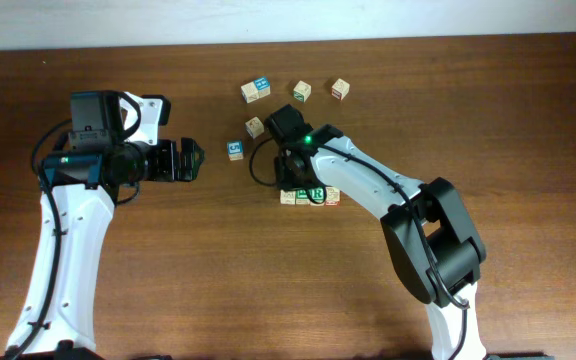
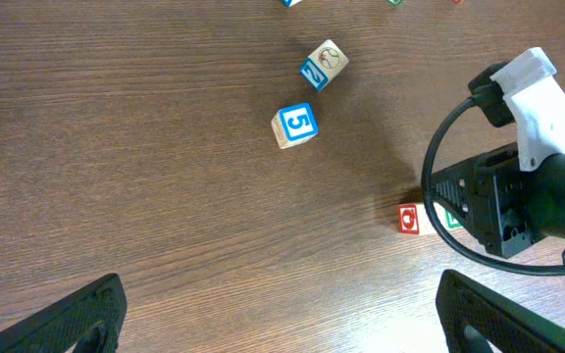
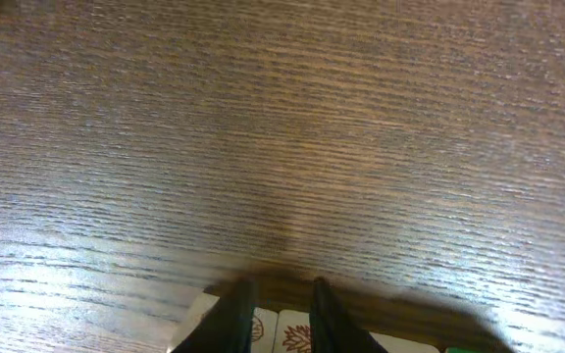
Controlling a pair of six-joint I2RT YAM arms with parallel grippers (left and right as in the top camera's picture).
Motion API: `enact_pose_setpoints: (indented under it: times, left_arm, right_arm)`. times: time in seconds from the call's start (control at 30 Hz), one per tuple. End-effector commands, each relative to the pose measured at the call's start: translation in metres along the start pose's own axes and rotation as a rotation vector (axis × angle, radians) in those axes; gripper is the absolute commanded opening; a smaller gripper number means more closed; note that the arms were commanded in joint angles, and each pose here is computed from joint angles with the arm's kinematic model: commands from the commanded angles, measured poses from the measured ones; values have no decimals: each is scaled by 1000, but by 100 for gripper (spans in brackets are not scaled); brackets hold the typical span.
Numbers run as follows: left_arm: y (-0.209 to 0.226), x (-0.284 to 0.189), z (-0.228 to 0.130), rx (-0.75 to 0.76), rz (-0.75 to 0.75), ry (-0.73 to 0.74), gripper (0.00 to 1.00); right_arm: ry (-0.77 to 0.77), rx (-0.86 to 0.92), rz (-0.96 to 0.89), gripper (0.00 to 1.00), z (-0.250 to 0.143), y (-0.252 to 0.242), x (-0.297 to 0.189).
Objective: Rotate 4 blocks
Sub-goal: 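Grasp the red-lettered block with the right gripper, then place the red-lettered block at the left end of the row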
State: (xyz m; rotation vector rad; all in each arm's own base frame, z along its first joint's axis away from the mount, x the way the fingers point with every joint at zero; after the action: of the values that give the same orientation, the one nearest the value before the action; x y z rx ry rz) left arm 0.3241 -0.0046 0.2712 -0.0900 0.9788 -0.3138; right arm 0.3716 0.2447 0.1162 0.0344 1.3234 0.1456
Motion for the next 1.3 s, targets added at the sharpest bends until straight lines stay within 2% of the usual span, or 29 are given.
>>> enact_pose_setpoints:
  times: [0.0,0.1,0.2,0.53,0.83,1.27]
  left_arm:
    - [-1,-2,4,15,-11,-12,99]
    - [-1,-2,4,15,-11,-12,99]
    - [-1,-2,4,15,-11,-12,99]
    - [-1,-2,4,14,-12,-12,99]
    - [-1,-2,4,15,-11,-12,99]
    - [-1,-2,4,14,-12,-12,99]
  right_arm:
    - [-42,-40,13,22,11,9,-7]
    - [-46,-121,117,22,20,27,-24]
    - [-10,-165,183,25,7,49,-28]
    - [38,-104,112,24,-21,54,-9]
    - [42,-104,28,24,-25,45,-6]
    - [12,-104,19,24,-21,46,-9]
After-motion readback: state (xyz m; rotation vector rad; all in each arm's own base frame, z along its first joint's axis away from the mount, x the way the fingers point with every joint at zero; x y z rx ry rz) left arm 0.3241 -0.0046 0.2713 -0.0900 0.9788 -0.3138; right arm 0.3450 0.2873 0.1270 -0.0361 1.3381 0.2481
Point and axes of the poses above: each gripper's point midway between its finger pads, its own x axis out along the fingers, its own y axis along the line the jaws close on, z = x × y, the point moved 10 cm from there along -x, back along the fingers, and after that the axes turned 2 degrees about x, right-handed, at the moved point
